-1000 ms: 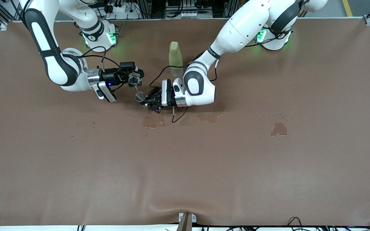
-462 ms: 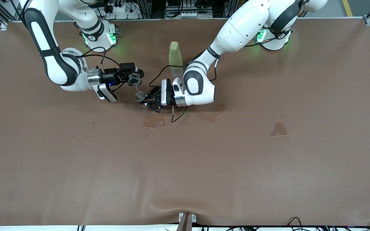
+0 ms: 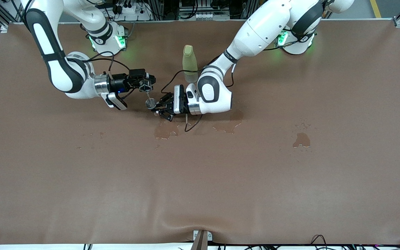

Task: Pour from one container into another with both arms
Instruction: 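Pour the jigger's liquid into the beaker held by the right gripper, then turn the jigger upright with the left gripper and separate both grippers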

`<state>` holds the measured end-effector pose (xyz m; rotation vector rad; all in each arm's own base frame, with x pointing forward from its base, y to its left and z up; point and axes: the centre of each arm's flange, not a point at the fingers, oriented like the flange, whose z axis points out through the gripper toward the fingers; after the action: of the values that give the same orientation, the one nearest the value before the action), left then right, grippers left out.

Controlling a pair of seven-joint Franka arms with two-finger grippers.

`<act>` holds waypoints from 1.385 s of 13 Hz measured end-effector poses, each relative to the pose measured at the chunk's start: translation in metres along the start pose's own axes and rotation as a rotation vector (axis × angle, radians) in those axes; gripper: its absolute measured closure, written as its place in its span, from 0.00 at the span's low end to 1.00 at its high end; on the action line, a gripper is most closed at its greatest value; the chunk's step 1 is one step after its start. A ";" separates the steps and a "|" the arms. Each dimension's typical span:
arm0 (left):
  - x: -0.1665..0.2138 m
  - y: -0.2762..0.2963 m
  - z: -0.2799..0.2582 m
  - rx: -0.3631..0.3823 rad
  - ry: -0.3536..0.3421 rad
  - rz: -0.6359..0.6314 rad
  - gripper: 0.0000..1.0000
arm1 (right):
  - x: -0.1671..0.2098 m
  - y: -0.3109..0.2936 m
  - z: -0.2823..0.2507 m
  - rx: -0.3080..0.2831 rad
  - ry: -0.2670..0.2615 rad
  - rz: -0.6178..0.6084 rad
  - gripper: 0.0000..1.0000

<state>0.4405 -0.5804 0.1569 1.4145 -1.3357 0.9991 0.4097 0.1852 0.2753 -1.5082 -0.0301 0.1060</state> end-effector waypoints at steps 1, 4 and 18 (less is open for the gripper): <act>0.000 0.000 0.000 0.000 0.000 0.000 0.79 | 0.000 0.000 0.000 0.004 -0.002 0.013 0.86; 0.000 0.000 0.000 0.000 0.000 0.000 0.79 | 0.000 -0.001 0.001 0.007 -0.004 0.056 0.86; -0.003 0.001 -0.001 -0.001 -0.005 -0.004 0.79 | 0.014 -0.015 -0.004 0.030 0.009 0.259 0.86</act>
<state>0.4391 -0.5787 0.1539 1.4196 -1.3365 0.9921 0.4245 0.1813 0.2893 -1.4768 0.1737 0.3062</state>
